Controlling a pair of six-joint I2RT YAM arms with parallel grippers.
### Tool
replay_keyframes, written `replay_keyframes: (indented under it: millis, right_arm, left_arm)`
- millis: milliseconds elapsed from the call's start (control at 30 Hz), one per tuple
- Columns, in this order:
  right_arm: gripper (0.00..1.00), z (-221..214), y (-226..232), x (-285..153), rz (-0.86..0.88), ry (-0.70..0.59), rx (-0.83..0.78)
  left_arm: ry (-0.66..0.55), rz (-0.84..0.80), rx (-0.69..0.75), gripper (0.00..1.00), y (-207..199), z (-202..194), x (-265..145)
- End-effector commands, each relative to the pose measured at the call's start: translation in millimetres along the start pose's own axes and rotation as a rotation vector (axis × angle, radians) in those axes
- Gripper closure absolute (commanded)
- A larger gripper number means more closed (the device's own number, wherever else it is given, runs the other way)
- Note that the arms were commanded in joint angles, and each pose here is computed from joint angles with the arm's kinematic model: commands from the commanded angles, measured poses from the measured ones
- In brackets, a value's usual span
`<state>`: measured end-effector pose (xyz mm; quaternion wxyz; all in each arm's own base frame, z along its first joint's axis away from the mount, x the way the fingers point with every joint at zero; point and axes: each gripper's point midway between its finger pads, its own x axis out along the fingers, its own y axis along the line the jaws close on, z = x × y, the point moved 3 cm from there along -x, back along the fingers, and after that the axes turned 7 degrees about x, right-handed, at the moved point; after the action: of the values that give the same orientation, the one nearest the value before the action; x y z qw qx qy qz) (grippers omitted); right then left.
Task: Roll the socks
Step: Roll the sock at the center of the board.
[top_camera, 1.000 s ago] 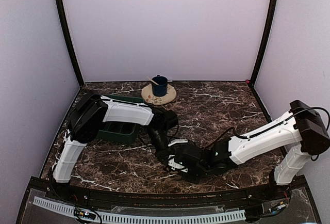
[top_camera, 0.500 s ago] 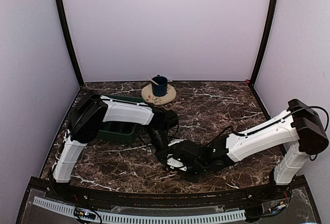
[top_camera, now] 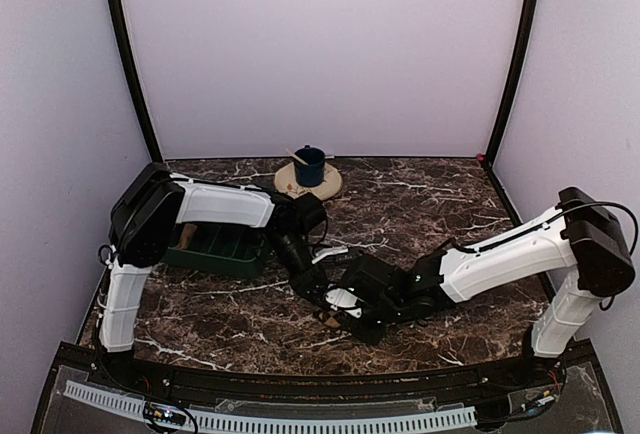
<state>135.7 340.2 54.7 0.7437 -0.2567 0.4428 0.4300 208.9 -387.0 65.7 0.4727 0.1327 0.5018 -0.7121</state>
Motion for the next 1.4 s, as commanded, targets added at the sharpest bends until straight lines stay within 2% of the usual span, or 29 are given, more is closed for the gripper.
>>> replay_keyframes:
  millis: [0, 233, 467, 633, 1133, 1367]
  right_arm:
    - [1.00, -28, -3, 10, 0.032, 0.101, 0.060]
    - [1.00, -27, -13, 7, 0.134, 0.097, 0.204]
    - [1.00, -21, -24, 0, 0.278, 0.108, 0.347]
    - [1.00, -16, -28, 0, 0.398, 0.131, 0.438]
    - [1.00, -6, -34, -4, 0.694, 0.172, 0.639]
    - [1.00, -5, -35, -2, 0.764, 0.200, 0.701]
  left_arm:
    - [-0.087, 0.047, 0.050, 0.73, -11, 17, -28]
    - [-0.141, 0.099, 0.068, 0.73, -13, 17, -41]
    - [-0.215, 0.318, 0.118, 0.72, -6, 16, -61]
    - [-0.279, 0.412, 0.165, 0.71, -10, 18, -70]
    - [-0.165, 0.743, 0.478, 0.68, -25, 17, -32]
    - [-0.124, 0.792, 0.595, 0.66, -30, 14, -18]
